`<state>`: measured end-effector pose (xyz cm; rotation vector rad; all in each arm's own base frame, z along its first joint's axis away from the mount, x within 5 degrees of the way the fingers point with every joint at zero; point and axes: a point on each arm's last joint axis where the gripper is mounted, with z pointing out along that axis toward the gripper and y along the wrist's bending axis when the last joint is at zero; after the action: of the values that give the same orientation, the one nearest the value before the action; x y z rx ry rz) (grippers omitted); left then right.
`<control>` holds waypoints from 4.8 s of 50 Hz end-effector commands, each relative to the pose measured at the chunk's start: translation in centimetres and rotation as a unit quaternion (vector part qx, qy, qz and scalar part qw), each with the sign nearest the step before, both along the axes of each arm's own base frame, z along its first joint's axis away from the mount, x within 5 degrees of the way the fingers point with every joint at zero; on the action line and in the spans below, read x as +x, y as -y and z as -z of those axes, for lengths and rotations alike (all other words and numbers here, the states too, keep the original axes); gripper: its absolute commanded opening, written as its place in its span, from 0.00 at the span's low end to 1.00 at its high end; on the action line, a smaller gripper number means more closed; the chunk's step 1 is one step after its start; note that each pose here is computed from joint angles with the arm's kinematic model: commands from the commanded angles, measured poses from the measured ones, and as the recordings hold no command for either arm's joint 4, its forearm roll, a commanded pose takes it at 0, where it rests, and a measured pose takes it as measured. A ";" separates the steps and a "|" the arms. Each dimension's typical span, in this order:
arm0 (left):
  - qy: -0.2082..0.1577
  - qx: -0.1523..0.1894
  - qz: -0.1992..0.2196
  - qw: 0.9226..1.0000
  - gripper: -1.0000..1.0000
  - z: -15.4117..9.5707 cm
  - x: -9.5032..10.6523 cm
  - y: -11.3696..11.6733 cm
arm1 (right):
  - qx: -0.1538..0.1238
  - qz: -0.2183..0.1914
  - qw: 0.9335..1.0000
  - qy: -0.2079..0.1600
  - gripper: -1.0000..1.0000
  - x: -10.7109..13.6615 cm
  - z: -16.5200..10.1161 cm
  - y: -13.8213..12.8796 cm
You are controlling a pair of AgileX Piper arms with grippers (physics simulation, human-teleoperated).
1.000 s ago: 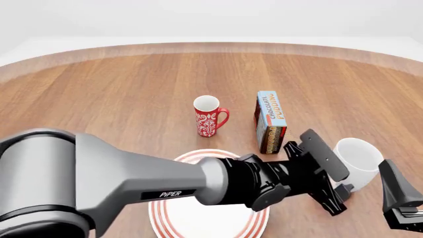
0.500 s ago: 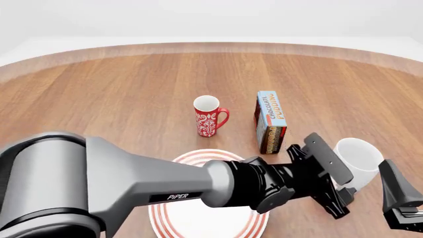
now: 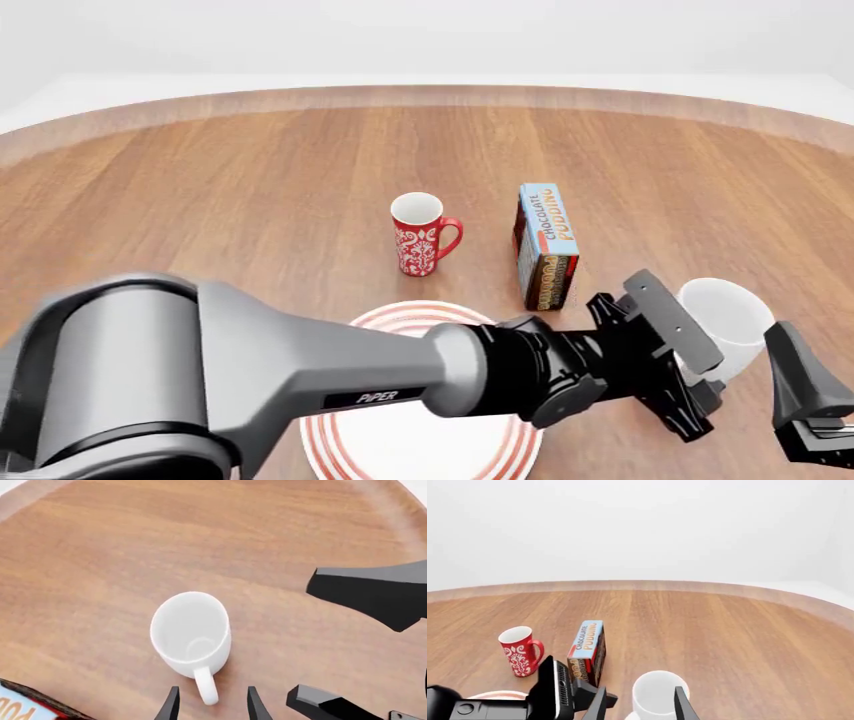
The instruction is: Pick up the white mug and put it on the plate, and put the chocolate pudding to the right of the plate.
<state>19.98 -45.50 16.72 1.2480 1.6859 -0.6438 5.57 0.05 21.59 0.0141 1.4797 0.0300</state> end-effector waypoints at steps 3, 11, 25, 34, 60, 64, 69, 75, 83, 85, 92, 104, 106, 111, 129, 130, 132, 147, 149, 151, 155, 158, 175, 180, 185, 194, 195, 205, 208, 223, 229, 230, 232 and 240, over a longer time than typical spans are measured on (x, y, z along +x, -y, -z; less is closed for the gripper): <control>-0.002 0.003 -0.001 1.000 1.00 0.3 0.3 0.5 | 0.002 -0.001 1.000 0.000 1.00 0.0 0.0 0.0; -0.005 0.005 -0.003 1.000 1.00 0.7 0.6 0.8 | 0.003 -0.001 1.000 0.000 1.00 -0.1 -0.3 0.0; -0.011 0.008 -0.010 1.000 1.00 1.7 1.2 1.1 | 0.004 -0.001 1.000 0.000 1.00 -0.1 -0.6 0.0; -0.016 0.010 -0.012 1.000 1.00 2.2 1.4 1.4 | 0.006 -0.001 1.000 -0.001 1.00 0.0 -0.2 0.0; -0.035 0.008 -0.021 0.999 1.00 3.8 1.5 1.8 | 0.006 0.000 1.000 -0.002 1.00 0.4 0.0 0.0; -0.037 0.008 -0.022 0.999 1.00 3.9 1.5 1.8 | 0.006 0.000 1.000 -0.002 1.00 0.4 0.0 0.0; -0.040 0.008 -0.024 0.999 1.00 4.1 1.5 1.8 | 0.006 0.000 1.000 -0.002 1.00 0.4 0.0 0.0; -0.042 0.009 -0.027 0.999 1.00 4.3 1.8 1.8 | 0.006 0.000 1.000 -0.002 1.00 0.5 0.0 0.0; -0.045 0.009 -0.030 0.998 0.00 4.6 1.9 1.7 | 0.008 0.001 1.000 -0.001 1.00 0.1 0.1 0.0; -0.046 0.008 -0.030 0.998 0.00 4.6 1.9 1.7 | 0.008 0.001 1.000 -0.001 1.00 0.1 0.1 0.0; -0.047 0.007 -0.030 0.998 0.00 4.6 1.8 1.7 | 0.008 0.001 1.000 -0.001 1.00 0.1 0.1 0.0; -0.045 0.007 -0.030 0.999 0.00 4.4 1.7 1.5 | 0.008 0.001 1.000 -0.001 1.00 0.0 0.1 0.0; -0.044 0.007 -0.030 0.999 0.00 4.3 1.7 1.4 | 0.008 0.002 1.000 -0.001 1.00 0.0 0.1 0.0; -0.041 0.006 -0.027 0.999 0.00 3.9 1.5 1.2 | 0.007 0.002 1.000 -0.001 1.00 0.0 0.1 0.0; -0.020 -0.007 -0.033 0.999 0.00 1.9 2.5 0.1 | 0.006 0.004 1.000 0.000 1.00 0.0 0.1 0.0; -0.019 -0.008 -0.033 0.999 0.00 1.7 2.5 0.0 | 0.006 0.004 1.000 0.000 1.00 0.0 0.1 0.0; -0.019 -0.009 -0.033 0.999 0.00 1.6 2.5 -0.1 | 0.005 0.004 1.000 0.000 1.00 0.0 0.1 0.0; -0.010 -0.032 -0.051 0.998 0.00 -0.2 3.6 -1.8 | 0.004 0.004 1.000 0.000 1.00 0.0 0.1 0.1; -0.008 -0.034 -0.053 0.998 0.00 -0.5 3.7 -2.0 | 0.004 0.004 1.000 0.001 1.00 0.0 0.0 0.1; -0.007 -0.036 -0.054 0.998 0.00 -0.7 3.8 -2.2 | 0.004 0.004 1.000 0.001 1.00 0.0 0.0 0.0; -0.005 -0.042 -0.057 0.997 0.00 -1.2 3.8 -2.6 | 0.004 0.004 1.000 0.001 1.00 0.0 -0.1 0.0; -0.004 -0.045 -0.057 0.997 0.00 -1.4 3.7 -2.8 | 0.004 0.004 1.000 0.001 1.00 0.0 -0.1 0.1; 0.004 -0.067 -0.059 0.996 0.00 -3.5 2.9 -4.5 | 0.002 0.004 1.000 0.001 1.00 0.0 0.0 0.0; 0.005 -0.068 -0.060 0.996 0.00 -3.8 2.8 -5.1 | 0.002 0.004 1.000 0.002 1.00 0.0 0.0 0.0; 0.008 -0.072 -0.063 0.995 0.00 -4.3 2.7 -5.9 | 0.002 0.004 1.000 0.002 1.00 0.0 0.0 0.0; 0.012 -0.079 -0.066 0.995 0.00 -5.1 2.3 -7.1 | 0.002 0.004 1.000 0.002 1.00 0.0 0.0 0.1; 0.013 -0.079 -0.067 0.995 0.00 -5.2 2.3 -7.2 | 0.002 0.004 1.000 0.002 1.00 0.0 0.0 0.1; 0.014 -0.084 -0.072 0.994 0.00 -5.7 1.9 -8.7 | 0.001 0.004 1.000 0.002 1.00 0.1 -0.1 0.0; 0.016 -0.087 -0.074 0.993 0.00 -6.1 1.8 -9.3 | 0.001 0.004 1.000 0.002 1.00 0.1 -0.1 0.0; 0.020 -0.091 -0.065 0.994 0.00 -7.0 0.2 -10.7 | 0.001 0.004 1.000 0.002 1.00 0.0 -0.1 0.0; 0.023 -0.096 -0.063 0.993 0.00 -7.5 -0.3 -11.3 | 0.001 0.004 1.000 0.002 1.00 0.0 -0.1 0.0; 0.023 -0.096 -0.063 0.993 0.00 -7.5 -0.4 -11.5 | 0.001 0.004 1.000 0.002 1.00 0.0 -0.1 0.0; 0.023 -0.096 -0.063 0.993 0.00 -7.5 -0.4 -11.5 | 0.001 0.004 1.000 0.002 1.00 0.0 -0.1 0.0; 0.024 -0.097 -0.067 0.993 0.00 -7.9 -0.8 -13.0 | 0.001 0.004 1.000 0.002 1.00 0.0 -0.1 0.0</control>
<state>19.75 -33.85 23.96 1.0004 1.6253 -0.6759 5.60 0.00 21.66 0.0224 1.4750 0.0251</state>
